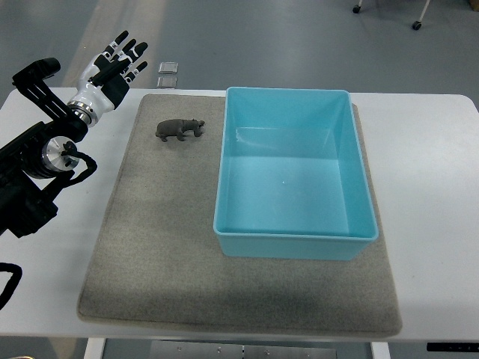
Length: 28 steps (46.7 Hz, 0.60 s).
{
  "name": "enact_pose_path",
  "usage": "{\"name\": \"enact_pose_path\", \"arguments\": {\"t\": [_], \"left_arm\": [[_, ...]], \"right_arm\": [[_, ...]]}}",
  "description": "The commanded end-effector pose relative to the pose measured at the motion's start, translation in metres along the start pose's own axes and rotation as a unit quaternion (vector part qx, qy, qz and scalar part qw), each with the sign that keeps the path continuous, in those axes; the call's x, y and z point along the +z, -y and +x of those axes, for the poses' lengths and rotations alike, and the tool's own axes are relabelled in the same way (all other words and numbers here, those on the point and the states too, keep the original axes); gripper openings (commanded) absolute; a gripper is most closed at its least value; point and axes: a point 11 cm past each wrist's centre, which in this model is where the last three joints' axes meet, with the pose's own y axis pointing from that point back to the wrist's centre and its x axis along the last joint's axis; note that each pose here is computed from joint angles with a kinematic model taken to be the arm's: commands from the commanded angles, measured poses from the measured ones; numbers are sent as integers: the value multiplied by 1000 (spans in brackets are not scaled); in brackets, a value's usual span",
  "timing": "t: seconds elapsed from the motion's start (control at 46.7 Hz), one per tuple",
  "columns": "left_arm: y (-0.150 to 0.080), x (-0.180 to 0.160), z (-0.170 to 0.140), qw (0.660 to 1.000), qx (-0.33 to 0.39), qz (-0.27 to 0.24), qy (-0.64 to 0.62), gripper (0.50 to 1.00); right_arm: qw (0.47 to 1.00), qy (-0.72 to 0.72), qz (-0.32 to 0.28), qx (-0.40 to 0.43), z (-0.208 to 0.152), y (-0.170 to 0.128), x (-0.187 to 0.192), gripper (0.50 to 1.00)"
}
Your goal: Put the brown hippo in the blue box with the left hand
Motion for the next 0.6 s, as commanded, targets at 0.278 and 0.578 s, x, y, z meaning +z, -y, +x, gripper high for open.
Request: {"name": "enact_pose_path", "arguments": {"t": [0.278,0.578], "left_arm": [[-3,-4,7,1000,9,4,2,999],[-2,-2,7,1000,8,2,0,996]], "right_arm": [[1000,0,0,0,0,0,0,936],[1000,0,0,0,0,0,0,936]]}}
